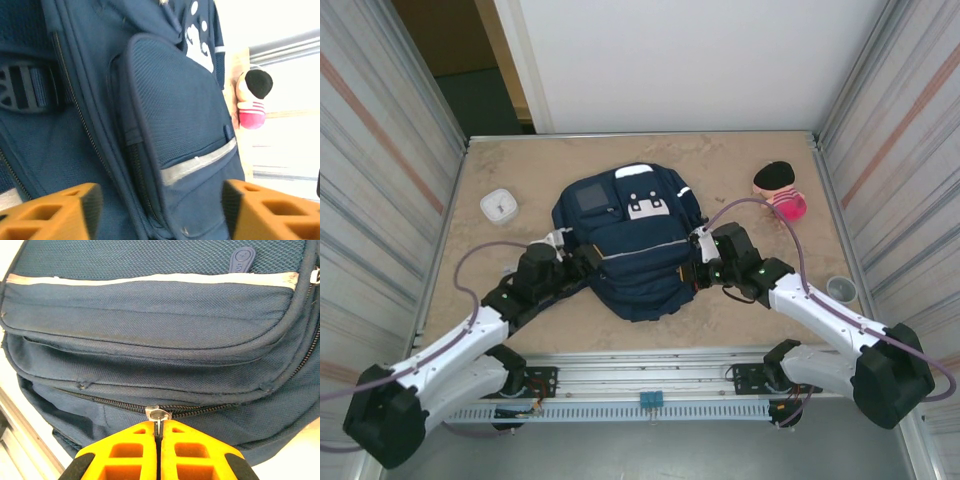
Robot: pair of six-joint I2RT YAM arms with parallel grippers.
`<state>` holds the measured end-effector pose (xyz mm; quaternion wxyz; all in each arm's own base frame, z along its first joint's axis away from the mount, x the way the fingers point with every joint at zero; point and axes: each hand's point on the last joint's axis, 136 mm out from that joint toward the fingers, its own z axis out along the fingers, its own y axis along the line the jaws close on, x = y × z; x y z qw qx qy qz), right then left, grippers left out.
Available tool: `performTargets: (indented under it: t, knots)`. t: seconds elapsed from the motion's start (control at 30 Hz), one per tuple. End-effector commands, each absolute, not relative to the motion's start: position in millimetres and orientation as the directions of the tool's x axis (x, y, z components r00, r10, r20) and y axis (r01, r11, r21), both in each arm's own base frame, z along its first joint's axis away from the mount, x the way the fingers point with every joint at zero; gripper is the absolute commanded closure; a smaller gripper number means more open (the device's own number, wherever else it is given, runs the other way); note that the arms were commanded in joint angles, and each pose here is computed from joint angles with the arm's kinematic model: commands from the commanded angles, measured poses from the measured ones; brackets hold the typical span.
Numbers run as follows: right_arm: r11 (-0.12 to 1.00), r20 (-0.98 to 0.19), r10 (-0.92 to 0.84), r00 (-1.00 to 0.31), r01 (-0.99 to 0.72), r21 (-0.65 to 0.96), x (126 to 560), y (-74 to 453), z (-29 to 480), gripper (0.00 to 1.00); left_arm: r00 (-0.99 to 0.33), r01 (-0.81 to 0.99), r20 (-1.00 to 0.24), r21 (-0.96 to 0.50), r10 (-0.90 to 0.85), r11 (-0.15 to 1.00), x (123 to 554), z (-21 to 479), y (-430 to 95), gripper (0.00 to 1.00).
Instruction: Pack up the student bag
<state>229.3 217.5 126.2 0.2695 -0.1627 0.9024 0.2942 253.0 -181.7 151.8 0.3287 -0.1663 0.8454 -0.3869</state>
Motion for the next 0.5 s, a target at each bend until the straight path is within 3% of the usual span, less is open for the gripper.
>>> performTargets:
  t: [0.0,0.1,0.2,0.33,0.47]
  knots:
    - [0.726,-0.587,-0.127,-0.8,-0.478,0.495,224,228,136,1.0,-0.658,0.188,-0.682,-0.56,-0.32,0.807,253,189,-170,0.27]
    - [0.707,-0.574,-0.138,-0.807,-0.486,0.514,221,233,137,1.0,-0.559,0.408,-0.822,-0.387,-0.109,0.827,248,213,-181,0.25]
    - [0.697,-0.564,-0.144,-0.813,-0.488,0.525,219,234,138,1.0,-0.408,0.655,-0.898,-0.159,0.168,0.739,233,215,-209,0.25]
    - [0.696,-0.559,-0.143,-0.817,-0.485,0.53,219,234,139,1.0,-0.142,0.849,-0.865,0.143,0.481,0.509,213,196,-250,0.23]
    - [0.696,-0.552,-0.141,-0.822,-0.479,0.535,219,234,138,1.0,0.01,0.883,-0.783,0.299,0.622,0.363,218,184,-284,0.18]
